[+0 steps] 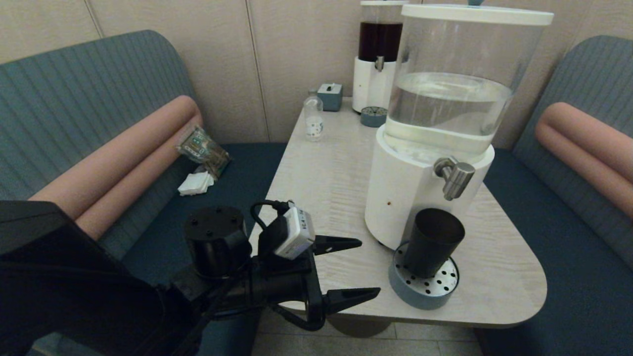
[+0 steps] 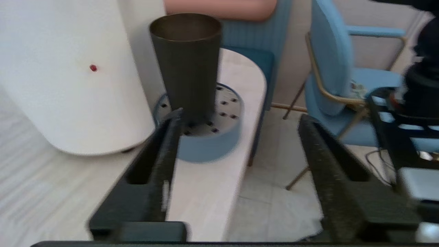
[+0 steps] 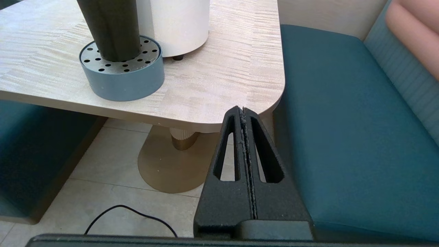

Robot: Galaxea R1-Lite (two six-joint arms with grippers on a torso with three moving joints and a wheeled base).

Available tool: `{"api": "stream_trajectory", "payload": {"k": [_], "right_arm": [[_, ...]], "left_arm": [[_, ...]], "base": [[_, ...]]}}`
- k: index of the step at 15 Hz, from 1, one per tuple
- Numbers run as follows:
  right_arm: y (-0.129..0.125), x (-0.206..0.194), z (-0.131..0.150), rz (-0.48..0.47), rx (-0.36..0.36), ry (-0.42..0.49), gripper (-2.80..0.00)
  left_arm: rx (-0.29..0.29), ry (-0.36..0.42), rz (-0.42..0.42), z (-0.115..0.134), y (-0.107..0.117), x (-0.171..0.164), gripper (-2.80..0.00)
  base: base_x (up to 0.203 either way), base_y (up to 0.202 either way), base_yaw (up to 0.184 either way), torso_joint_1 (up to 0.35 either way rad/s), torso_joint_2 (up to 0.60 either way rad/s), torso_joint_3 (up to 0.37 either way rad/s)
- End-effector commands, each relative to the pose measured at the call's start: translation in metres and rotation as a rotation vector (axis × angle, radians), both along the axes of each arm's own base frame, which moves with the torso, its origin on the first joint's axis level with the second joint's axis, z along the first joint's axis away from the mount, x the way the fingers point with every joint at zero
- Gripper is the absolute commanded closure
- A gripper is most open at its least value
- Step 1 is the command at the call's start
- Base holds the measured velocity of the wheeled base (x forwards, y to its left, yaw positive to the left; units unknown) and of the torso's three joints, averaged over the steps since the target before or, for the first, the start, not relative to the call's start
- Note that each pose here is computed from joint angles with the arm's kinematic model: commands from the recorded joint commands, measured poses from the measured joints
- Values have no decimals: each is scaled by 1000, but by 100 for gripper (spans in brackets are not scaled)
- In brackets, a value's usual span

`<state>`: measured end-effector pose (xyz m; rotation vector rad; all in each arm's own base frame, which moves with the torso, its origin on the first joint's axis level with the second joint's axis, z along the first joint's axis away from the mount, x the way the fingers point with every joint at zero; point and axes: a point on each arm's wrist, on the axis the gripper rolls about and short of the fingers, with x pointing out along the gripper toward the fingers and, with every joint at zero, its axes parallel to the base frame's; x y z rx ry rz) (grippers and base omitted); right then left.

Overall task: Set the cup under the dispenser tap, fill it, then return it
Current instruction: Place the cup next to the water dispenser

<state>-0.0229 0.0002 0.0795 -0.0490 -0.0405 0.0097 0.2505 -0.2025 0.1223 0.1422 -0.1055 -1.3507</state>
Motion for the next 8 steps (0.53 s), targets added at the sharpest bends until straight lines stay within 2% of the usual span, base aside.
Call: {"api": "stream_trajectory", "payload": {"k": [1, 8], "right_arm": [[0, 1, -4, 1, 0, 14, 0], [0, 1, -4, 0, 0, 14, 0]], "left_arm": [[7, 11, -8, -17, -17, 19, -280], [-11, 19, -8, -60, -74, 60, -280]], "base": [[0, 0, 0, 0, 0, 0], [0, 0, 0, 0, 0, 0]]}}
